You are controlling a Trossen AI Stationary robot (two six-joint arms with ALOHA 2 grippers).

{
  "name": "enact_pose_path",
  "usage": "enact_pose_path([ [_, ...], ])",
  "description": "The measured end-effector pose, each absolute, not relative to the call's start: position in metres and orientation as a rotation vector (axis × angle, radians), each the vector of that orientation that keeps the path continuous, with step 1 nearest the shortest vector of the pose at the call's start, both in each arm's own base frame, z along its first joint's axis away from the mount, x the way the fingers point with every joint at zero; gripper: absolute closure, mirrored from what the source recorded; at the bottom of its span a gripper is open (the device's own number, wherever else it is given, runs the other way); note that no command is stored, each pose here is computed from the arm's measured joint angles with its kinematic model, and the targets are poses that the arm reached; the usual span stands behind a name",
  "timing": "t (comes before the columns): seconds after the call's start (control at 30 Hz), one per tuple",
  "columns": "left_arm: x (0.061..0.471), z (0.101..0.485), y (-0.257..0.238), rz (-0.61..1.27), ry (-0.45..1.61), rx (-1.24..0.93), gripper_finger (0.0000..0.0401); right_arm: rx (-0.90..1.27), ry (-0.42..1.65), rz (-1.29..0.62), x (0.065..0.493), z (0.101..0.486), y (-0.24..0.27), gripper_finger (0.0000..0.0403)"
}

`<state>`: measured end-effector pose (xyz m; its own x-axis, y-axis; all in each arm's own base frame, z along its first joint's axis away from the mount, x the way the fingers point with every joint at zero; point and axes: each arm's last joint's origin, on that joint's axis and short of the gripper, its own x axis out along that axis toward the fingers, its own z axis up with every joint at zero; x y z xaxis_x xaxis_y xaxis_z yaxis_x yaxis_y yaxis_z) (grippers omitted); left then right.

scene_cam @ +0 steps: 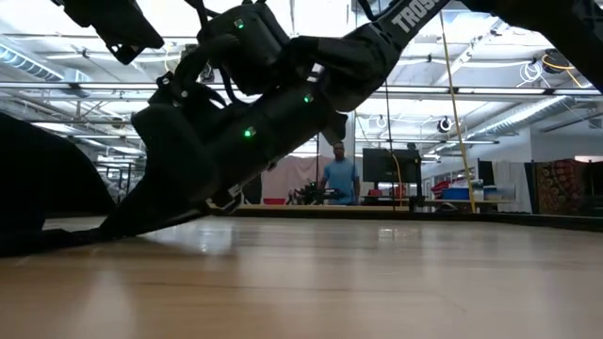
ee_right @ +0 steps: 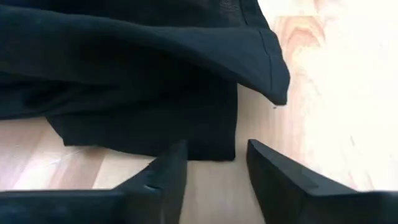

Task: Roll napkin
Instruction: Fold the black napkin

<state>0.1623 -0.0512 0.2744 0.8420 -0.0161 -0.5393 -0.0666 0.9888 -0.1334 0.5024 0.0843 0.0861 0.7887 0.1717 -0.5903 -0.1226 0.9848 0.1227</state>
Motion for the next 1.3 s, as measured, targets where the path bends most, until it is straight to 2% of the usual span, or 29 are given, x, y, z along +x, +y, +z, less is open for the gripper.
enact_pose_path([
  [0.17,0.163,0.274,-0.051,0.051,0.563,-0.129,0.0379,0.067,0.653,0.142,0.502,0.087,0.082,0.0374],
  [0.2,0.163,0.274,-0.050,0.060,0.559,-0.125,0.0379,0.057,0.655,0.144,0.502,0.088,0.081,0.0387],
  [0.53,0.170,0.268,-0.052,0.124,0.586,-0.094,0.0379,-0.063,0.816,0.141,0.481,0.139,0.063,0.0401],
  [0.8,0.199,0.249,-0.061,0.153,0.621,-0.068,0.0379,-0.227,0.857,-0.011,0.452,0.206,0.059,0.0402],
  [1.03,0.213,0.246,-0.064,0.209,0.566,-0.025,0.0379,-0.358,0.774,-0.170,0.413,0.282,0.062,0.0403],
  [1.3,0.215,0.285,-0.059,0.234,0.319,0.061,0.0379,-0.389,0.551,-0.267,0.364,0.367,0.061,0.0403],
])
